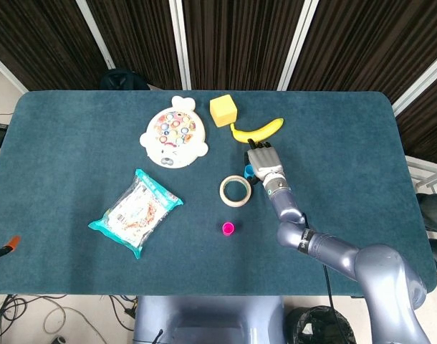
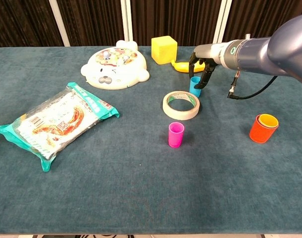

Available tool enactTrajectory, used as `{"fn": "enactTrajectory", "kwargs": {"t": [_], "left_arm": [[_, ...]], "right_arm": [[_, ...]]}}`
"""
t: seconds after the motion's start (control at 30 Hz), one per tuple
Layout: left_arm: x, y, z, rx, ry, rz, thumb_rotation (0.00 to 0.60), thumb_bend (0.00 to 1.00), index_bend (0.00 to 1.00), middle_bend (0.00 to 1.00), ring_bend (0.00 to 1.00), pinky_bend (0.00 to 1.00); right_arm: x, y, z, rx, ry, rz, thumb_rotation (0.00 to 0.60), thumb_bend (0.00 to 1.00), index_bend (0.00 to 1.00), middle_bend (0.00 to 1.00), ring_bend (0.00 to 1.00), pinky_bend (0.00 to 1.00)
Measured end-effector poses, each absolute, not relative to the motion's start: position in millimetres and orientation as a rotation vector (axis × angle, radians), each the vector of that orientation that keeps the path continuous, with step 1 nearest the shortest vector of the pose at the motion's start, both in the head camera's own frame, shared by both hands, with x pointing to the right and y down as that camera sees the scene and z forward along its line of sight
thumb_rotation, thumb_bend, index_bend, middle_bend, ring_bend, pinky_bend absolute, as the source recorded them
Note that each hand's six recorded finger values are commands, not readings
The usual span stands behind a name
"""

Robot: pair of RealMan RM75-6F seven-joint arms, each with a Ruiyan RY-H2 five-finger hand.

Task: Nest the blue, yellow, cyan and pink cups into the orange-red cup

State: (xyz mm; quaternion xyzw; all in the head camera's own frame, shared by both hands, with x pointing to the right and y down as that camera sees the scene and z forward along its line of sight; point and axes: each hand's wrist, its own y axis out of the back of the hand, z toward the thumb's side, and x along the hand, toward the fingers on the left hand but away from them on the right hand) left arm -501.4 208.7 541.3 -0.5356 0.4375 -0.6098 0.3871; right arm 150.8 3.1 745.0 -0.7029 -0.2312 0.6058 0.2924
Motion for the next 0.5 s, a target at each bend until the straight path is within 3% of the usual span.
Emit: {"fn": "enactTrajectory", "kwargs": {"t": [0.5], "left_arm": [[-500.6, 208.8, 542.4, -1.365, 1.108, -1.554, 0.600, 0.13, 0.06, 0.02, 0.00, 0.00]], "right_arm": [[155.2, 1.2, 747.1, -1.870, -0.621, 1.623, 0.600, 0.39, 0.51, 0.03, 0.14, 0.13]]}}
